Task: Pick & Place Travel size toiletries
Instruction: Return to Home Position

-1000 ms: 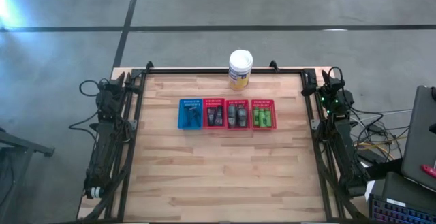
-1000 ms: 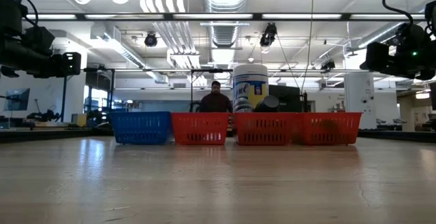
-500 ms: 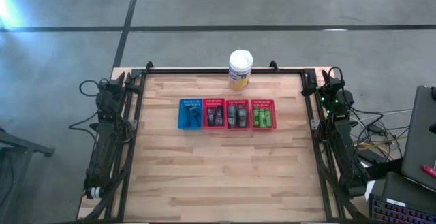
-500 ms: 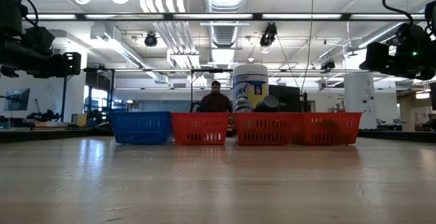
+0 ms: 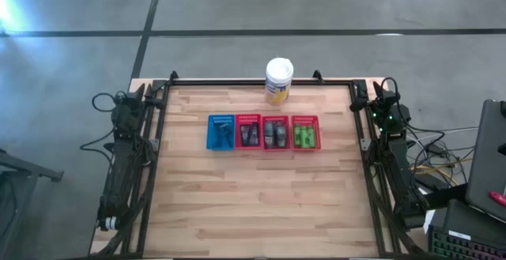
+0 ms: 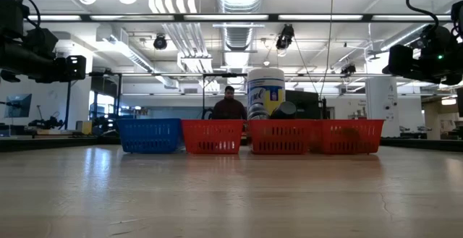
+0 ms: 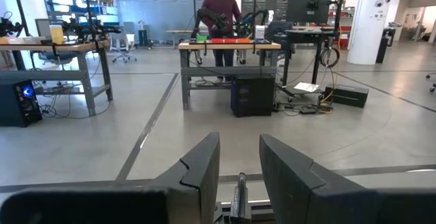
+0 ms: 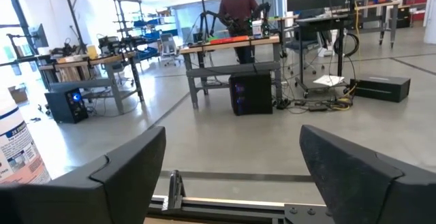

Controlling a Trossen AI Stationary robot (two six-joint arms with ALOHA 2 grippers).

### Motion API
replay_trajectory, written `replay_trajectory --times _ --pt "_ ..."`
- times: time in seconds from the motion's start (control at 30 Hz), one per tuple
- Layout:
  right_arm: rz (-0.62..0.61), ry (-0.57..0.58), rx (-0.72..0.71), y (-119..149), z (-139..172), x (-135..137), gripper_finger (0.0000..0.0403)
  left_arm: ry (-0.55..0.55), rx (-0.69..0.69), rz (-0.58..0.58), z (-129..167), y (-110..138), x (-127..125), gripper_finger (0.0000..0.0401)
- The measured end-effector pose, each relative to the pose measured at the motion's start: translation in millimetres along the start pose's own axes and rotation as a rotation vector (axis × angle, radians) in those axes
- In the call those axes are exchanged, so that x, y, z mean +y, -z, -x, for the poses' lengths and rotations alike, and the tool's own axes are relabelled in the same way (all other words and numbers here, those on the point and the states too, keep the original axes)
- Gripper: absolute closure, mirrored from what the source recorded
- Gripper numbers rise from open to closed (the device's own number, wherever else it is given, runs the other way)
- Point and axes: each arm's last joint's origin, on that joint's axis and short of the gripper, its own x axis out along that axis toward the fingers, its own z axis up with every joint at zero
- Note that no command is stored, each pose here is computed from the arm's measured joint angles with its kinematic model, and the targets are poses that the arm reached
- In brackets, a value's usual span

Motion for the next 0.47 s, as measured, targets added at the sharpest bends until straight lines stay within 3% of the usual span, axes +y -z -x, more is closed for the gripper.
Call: replay_trajectory --times 0.47 --pt "0.0 0.0 0.0 0.0 0.0 0.0 0.0113 0.0 0.0 0.0 0.0 0.0 0.0 0.0291"
